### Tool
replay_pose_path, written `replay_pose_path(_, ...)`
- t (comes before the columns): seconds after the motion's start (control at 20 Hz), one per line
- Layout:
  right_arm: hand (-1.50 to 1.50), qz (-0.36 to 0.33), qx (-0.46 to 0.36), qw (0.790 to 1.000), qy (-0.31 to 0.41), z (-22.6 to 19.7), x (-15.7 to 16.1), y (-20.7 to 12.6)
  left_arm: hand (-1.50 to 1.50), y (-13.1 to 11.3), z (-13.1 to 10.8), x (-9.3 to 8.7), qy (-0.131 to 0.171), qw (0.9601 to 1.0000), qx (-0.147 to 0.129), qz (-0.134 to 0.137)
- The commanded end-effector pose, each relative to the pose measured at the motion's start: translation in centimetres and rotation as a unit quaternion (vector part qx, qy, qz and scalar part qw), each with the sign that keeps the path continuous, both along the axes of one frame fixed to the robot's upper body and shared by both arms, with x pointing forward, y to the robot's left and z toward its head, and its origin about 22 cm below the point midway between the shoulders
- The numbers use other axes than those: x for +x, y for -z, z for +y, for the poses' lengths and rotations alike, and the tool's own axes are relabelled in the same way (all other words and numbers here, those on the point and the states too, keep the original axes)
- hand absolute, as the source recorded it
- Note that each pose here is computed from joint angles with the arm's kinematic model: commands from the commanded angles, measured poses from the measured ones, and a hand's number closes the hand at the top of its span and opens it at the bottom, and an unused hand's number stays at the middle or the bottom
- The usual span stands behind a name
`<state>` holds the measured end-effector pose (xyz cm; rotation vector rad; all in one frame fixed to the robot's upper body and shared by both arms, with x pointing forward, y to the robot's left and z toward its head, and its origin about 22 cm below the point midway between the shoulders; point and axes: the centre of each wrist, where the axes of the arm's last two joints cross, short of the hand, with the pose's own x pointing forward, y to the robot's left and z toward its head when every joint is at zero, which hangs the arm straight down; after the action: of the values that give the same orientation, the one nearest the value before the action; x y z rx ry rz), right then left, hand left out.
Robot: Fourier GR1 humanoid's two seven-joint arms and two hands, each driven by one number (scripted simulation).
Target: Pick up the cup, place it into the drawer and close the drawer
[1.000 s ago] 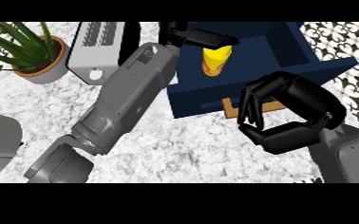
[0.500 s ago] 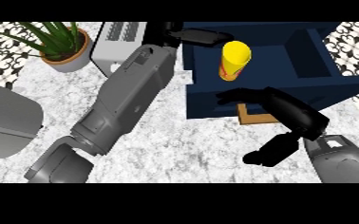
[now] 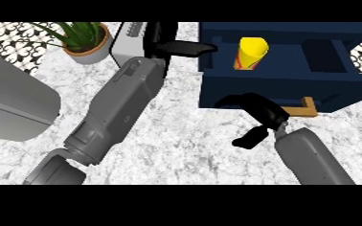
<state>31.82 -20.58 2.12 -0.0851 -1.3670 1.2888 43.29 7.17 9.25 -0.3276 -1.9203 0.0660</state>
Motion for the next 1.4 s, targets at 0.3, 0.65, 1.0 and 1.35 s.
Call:
replay_pose_path(0.3,1.50,-0.037,0.024,0.997,0.057,-3.8,6.4,1.9,-1.50,2.8,5.3,-1.0,0.010,0.9999,-0.011,0.007)
replay_pose_path(0.65,1.50,-0.105,0.069,0.983,0.132,-6.6,10.5,-3.1,-1.50,2.4,7.1,-1.1,0.018,0.9996,-0.018,0.010)
replay_pose_path(1.0,1.50,-0.127,0.093,0.971,0.180,-8.5,12.2,-7.7,-1.50,3.6,8.4,-1.9,0.035,0.9992,-0.011,0.012)
replay_pose_path(1.35,1.50,-0.128,0.113,0.968,0.181,-9.9,12.2,-9.3,-1.50,3.0,9.0,-1.8,0.052,0.9985,-0.010,0.015)
